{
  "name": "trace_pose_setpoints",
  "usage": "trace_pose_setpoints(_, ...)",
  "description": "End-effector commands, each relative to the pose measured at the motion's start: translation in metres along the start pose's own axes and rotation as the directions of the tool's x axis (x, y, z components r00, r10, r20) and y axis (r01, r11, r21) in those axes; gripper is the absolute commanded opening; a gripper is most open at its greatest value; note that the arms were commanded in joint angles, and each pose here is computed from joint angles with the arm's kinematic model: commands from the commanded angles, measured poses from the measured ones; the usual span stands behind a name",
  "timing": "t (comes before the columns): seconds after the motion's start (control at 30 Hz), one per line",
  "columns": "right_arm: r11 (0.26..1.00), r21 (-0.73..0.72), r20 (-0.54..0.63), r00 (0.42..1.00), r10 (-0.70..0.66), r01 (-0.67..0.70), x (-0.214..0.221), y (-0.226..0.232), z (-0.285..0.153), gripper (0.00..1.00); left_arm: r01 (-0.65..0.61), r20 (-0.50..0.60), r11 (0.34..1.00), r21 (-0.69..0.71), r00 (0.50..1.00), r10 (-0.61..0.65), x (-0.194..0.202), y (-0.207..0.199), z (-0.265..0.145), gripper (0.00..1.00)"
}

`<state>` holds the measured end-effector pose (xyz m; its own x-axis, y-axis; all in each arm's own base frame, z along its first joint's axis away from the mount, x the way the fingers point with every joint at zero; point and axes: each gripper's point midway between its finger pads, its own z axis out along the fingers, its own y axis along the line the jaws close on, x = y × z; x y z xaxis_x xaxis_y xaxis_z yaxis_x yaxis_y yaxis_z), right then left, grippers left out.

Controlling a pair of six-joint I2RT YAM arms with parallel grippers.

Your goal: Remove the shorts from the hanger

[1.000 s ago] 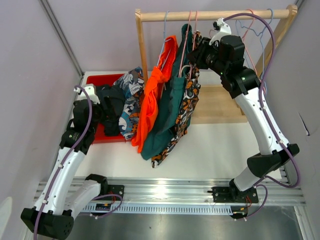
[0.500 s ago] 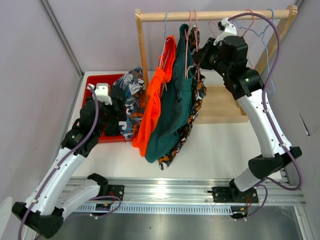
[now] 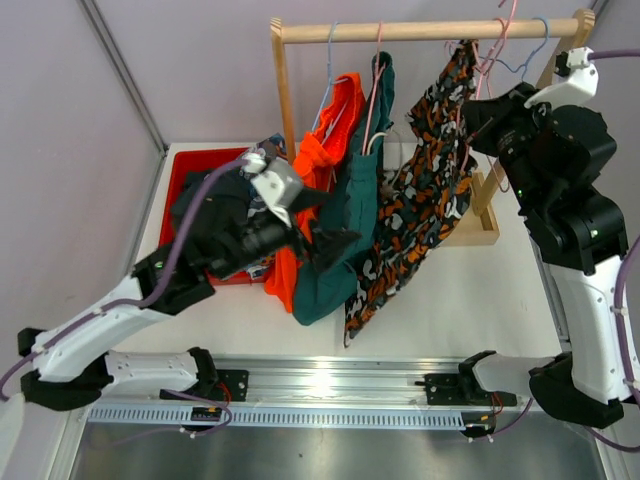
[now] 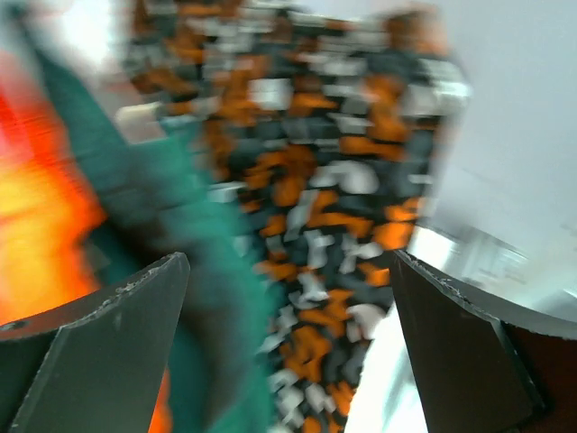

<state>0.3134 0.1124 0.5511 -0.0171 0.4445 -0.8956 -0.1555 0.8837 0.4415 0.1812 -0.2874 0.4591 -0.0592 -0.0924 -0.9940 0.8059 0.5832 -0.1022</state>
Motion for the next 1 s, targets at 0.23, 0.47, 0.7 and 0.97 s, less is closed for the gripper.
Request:
trace_pose_setpoints(0.23, 0.995, -0.007, 0.044, 0.994, 0.098, -0.097, -0.009, 0.001, -0.018, 0.00, 0.015, 0.009, 0.898, 0.440, 1.000, -0.021, 0.038, -0.133, 0.068, 0.99)
trace_pose_setpoints(0.47, 0.994, -0.019, 0.032, 0.993, 0.110, -0.110, -0.007, 0.002, -0.024, 0.00, 0.024, -0.024, 0.892, 0.452, 1.000, -0.014, 0.062, -0.157, 0.104, 0.99)
trace_pose_setpoints(0.7, 0.990, -0.024, 0.031, 0.990, 0.140, -0.139, -0.005, 0.001, -0.031, 0.00, 0.002, -0.047, 0.935, 0.354, 0.999, 0.015, 0.091, -0.153, 0.157, 0.79)
trace_pose_setpoints(0.97, 0.994, -0.015, 0.045, 0.994, 0.104, -0.104, -0.010, -0.001, -0.031, 0.00, 0.028, -0.106, 0.960, 0.280, 0.994, 0.002, 0.123, -0.152, 0.143, 0.00)
